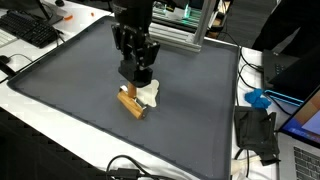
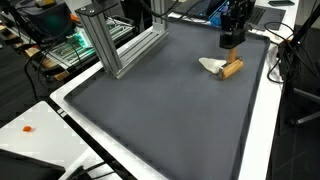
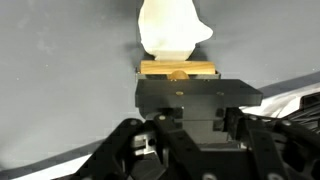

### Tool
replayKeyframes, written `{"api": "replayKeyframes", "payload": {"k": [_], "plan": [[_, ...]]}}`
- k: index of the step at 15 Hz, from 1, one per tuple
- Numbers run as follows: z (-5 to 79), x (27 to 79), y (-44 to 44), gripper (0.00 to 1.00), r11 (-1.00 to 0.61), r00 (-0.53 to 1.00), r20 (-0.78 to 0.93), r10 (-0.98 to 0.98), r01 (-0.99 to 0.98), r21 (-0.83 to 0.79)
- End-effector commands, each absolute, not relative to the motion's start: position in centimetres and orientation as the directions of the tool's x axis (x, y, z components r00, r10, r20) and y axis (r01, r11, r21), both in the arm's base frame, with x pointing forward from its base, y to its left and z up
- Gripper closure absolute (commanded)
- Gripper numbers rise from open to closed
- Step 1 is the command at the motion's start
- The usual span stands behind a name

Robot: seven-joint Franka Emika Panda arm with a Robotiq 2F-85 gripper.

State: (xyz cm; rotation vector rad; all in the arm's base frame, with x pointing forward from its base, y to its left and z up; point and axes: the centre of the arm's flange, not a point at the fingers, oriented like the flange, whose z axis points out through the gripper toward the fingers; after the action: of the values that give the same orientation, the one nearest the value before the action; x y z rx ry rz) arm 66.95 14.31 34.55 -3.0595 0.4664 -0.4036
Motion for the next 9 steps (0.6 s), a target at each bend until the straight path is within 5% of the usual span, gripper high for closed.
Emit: {"api": "replayKeyframes", "payload": {"k": [1,9], "plan": [[33.24,66.26,14.19,0.73,-0.963,0.949,0.163,-0.268,-0.261,-0.066],[34.17,66.35,13.99,0.73,-0.977,0.97,0.122,-0.212,-0.206,-0.056]]}}
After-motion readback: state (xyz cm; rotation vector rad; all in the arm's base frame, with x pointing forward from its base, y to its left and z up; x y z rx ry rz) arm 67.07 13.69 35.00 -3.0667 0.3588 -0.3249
